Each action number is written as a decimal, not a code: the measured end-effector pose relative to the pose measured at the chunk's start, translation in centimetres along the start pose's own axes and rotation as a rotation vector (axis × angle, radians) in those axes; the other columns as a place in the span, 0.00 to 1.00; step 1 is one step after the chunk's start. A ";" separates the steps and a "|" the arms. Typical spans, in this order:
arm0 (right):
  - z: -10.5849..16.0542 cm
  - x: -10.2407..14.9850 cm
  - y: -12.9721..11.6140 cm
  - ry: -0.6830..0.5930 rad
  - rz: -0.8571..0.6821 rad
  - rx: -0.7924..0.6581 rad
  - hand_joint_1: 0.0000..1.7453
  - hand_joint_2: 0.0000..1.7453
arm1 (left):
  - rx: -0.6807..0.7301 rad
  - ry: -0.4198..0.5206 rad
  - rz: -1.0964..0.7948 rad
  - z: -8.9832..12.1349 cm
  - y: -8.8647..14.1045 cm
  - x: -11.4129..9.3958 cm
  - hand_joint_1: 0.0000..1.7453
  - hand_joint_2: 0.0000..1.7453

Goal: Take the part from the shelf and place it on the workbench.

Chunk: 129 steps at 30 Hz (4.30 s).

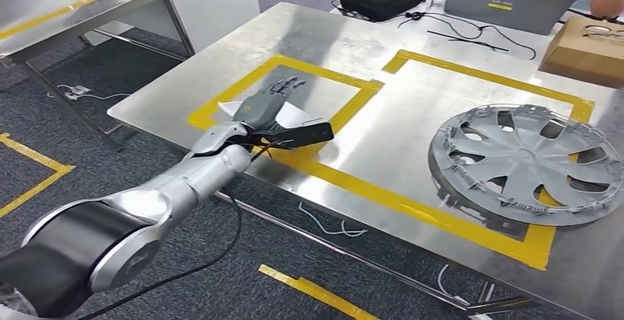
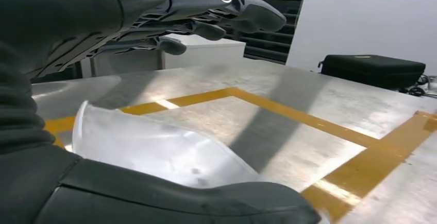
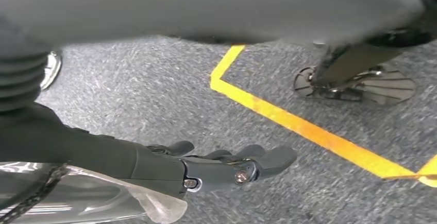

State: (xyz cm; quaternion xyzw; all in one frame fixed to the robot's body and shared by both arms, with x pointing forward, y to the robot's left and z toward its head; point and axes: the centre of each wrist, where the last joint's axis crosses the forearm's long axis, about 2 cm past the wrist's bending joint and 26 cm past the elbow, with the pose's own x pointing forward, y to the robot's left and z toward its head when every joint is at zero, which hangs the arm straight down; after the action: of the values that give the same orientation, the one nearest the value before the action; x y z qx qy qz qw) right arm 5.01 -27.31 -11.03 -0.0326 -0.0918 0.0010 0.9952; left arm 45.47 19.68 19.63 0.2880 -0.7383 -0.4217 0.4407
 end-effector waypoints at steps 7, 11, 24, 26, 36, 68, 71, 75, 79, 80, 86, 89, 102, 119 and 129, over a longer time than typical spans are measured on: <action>0.0 0.0 0.1 0.008 0.013 0.011 0.00 0.00 | 0.097 0.024 0.135 0.1 -0.2 0.3 0.00 0.00; 0.0 -0.1 0.2 0.020 0.014 0.012 0.00 0.00 | 0.154 0.049 0.199 0.4 -0.5 0.4 0.00 0.00; 0.1 -0.2 0.4 0.023 0.024 0.002 0.00 0.00 | 0.431 0.067 0.796 -0.3 0.9 2.6 0.00 0.00; 0.1 -0.3 0.5 0.024 0.025 0.001 0.00 0.00 | 0.466 0.061 0.874 -0.1 1.1 2.8 0.00 0.00; 0.1 -0.2 0.7 0.022 0.027 -0.001 0.00 0.00 | 0.602 0.053 0.951 0.2 2.7 2.9 0.00 0.00; 0.1 0.1 0.6 0.008 0.027 -0.012 0.00 0.00 | 0.634 0.052 0.876 2.4 1.0 3.9 0.00 0.00; 0.1 0.1 0.6 0.019 0.023 -0.011 0.00 0.00 | 0.623 0.055 0.869 2.6 0.5 4.1 0.00 0.00; 0.1 0.0 0.6 0.023 0.020 -0.012 0.00 0.00 | 0.617 0.054 0.880 2.2 0.8 4.4 0.00 0.00; 0.1 0.0 0.5 0.021 0.017 -0.013 0.00 0.00 | 0.606 0.047 0.879 1.9 0.9 4.7 0.00 0.00; 0.1 -0.1 0.5 0.022 0.015 -0.014 0.00 0.00 | 0.601 0.047 0.880 1.9 0.8 4.9 0.00 0.00; 0.1 -0.2 0.5 0.025 0.012 -0.014 0.00 0.00 | 0.582 0.051 0.885 2.1 0.1 5.4 0.00 0.00; 0.1 -0.1 0.5 0.024 0.010 -0.015 0.00 0.00 | 0.578 0.055 0.884 2.1 -0.1 5.3 0.00 0.00; 0.1 0.0 0.5 0.024 0.005 -0.016 0.00 0.00 | 0.572 0.072 0.871 2.2 -0.3 4.8 0.00 0.00; 0.1 -0.5 0.4 0.011 -0.011 -0.060 0.00 0.00 | 0.553 0.076 0.829 1.6 2.3 1.8 0.00 0.00; 0.1 -0.5 0.4 0.000 -0.009 -0.066 0.00 1.00 | 0.565 0.079 0.807 1.5 2.7 1.3 0.00 0.00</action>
State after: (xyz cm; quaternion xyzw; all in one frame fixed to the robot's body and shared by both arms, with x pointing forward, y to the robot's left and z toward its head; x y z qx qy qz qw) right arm 4.50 -26.90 -11.06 -0.0651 -0.0918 -0.0065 0.9936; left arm 43.36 20.49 22.16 0.1031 -0.8592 0.0108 0.5011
